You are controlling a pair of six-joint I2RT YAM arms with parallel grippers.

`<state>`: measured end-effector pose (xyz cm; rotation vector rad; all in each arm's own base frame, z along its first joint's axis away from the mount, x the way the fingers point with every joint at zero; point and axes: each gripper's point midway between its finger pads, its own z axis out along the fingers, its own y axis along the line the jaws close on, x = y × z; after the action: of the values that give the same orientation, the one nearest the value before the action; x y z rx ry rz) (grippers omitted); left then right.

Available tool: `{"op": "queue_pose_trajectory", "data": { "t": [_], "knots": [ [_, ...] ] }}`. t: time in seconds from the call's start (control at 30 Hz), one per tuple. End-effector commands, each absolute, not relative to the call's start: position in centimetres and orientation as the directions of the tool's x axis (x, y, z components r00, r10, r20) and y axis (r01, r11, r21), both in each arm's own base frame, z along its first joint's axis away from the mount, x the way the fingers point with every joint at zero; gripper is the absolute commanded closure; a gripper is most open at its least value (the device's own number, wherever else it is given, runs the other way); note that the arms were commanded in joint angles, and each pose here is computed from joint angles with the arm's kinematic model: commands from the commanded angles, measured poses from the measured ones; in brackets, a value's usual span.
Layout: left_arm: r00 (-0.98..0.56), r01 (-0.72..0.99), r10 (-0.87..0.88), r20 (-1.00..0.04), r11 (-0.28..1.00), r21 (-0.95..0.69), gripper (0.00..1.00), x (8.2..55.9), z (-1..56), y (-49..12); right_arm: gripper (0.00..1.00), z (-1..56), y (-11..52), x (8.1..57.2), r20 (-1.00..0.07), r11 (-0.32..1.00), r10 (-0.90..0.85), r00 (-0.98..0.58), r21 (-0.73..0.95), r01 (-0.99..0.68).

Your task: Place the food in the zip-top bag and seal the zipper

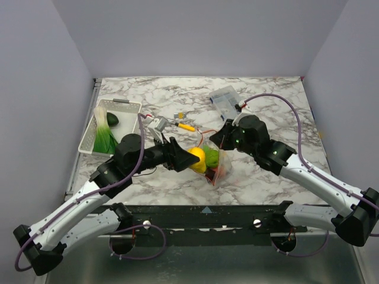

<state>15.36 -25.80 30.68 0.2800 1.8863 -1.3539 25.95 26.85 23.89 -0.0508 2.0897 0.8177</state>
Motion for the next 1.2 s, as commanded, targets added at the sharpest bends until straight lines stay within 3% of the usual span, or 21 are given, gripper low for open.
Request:
{"op": "queue_pose_trajectory", "data": {
  "t": [0.0,0.3,0.53,0.6,0.67,0.73,0.83,1.0,1.17],
  "knots": [
    [-0.563,0.573,-0.229,-0.794,0.583,-0.575,1.00,18.2,29.7,-26.0,0.99,28.2,28.0,25.1,-0.690,0.682,0.363,-0.627,0.655,-0.326],
    [-0.403,0.568,-0.330,-0.854,0.641,-0.516,1.00,21.3,30.7,-26.3,0.99,31.0,29.4,24.5,-0.499,0.525,0.514,-0.698,0.826,-0.204],
    [-0.335,0.560,-0.298,-0.894,0.700,-0.444,0.99,22.6,30.6,-25.8,0.99,32.5,30.5,24.2,-0.452,0.468,0.516,-0.728,0.860,-0.202],
    [-0.322,0.540,-0.276,-0.906,0.732,-0.415,0.93,23.1,29.8,-25.4,0.99,32.5,30.6,24.2,-0.445,0.459,0.521,-0.728,0.866,-0.201],
    [-0.318,0.537,-0.256,-0.913,0.745,-0.396,0.75,23.3,29.1,-25.3,0.99,32.7,30.6,24.2,-0.445,0.453,0.525,-0.725,0.868,-0.205],
    [-0.331,0.549,-0.226,-0.916,0.744,-0.382,0.44,23.1,28.7,-25.5,0.99,32.7,30.5,24.3,-0.444,0.450,0.532,-0.721,0.869,-0.204],
    [-0.376,0.568,-0.184,-0.908,0.729,-0.382,0.20,22.3,28.5,-25.9,0.99,32.2,30.2,24.6,-0.449,0.463,0.543,-0.710,0.865,-0.193],
    [-0.452,0.598,-0.098,-0.887,0.704,-0.383,0.02,20.5,28.6,-26.0,0.99,31.7,30.1,24.7,-0.454,0.473,0.542,-0.707,0.860,-0.190],
    [-0.512,0.581,-0.067,-0.856,0.707,-0.403,0.01,19.4,28.0,-25.4,0.99,31.7,30.0,24.7,-0.447,0.456,0.558,-0.699,0.869,-0.192]
  ]
}}
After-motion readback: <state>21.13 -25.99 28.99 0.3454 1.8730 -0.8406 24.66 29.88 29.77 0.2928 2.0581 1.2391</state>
